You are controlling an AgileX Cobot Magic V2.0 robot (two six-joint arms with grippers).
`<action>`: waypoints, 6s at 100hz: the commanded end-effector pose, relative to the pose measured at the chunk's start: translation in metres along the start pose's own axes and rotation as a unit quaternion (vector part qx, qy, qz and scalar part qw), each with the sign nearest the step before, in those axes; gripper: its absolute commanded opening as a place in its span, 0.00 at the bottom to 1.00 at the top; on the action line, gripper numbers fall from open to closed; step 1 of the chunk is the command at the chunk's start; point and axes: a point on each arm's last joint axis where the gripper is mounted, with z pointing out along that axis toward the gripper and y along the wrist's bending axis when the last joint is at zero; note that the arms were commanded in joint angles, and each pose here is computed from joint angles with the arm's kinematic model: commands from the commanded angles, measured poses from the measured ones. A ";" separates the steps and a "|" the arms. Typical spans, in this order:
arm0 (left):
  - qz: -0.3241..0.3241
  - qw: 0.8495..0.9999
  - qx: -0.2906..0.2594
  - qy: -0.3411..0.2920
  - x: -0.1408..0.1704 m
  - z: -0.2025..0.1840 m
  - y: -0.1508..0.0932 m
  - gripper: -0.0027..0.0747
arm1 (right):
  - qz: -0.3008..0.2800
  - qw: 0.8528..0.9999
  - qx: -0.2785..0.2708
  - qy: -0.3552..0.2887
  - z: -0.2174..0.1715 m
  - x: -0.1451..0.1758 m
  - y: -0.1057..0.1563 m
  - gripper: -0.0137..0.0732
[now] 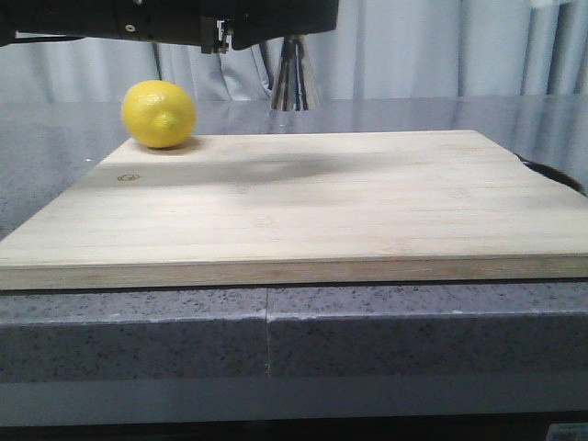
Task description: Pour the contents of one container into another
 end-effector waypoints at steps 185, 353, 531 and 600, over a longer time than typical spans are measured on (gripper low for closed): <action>0.019 0.996 0.028 -0.083 -0.042 -0.003 -0.012 0.31 | 0.076 0.990 -0.082 -0.091 0.085 0.083 0.021 0.59; 0.019 0.996 0.028 -0.083 -0.042 -0.003 -0.012 0.31 | 0.121 0.992 0.039 -0.021 -0.094 0.034 -0.010 0.88; 0.002 0.998 0.007 -0.066 -0.006 -0.007 0.011 0.31 | 0.110 0.993 0.041 -0.021 -0.094 0.034 -0.010 0.88; -0.008 0.998 0.003 -0.058 0.004 -0.005 0.015 0.31 | 0.109 0.993 0.042 -0.020 -0.094 0.034 -0.010 0.88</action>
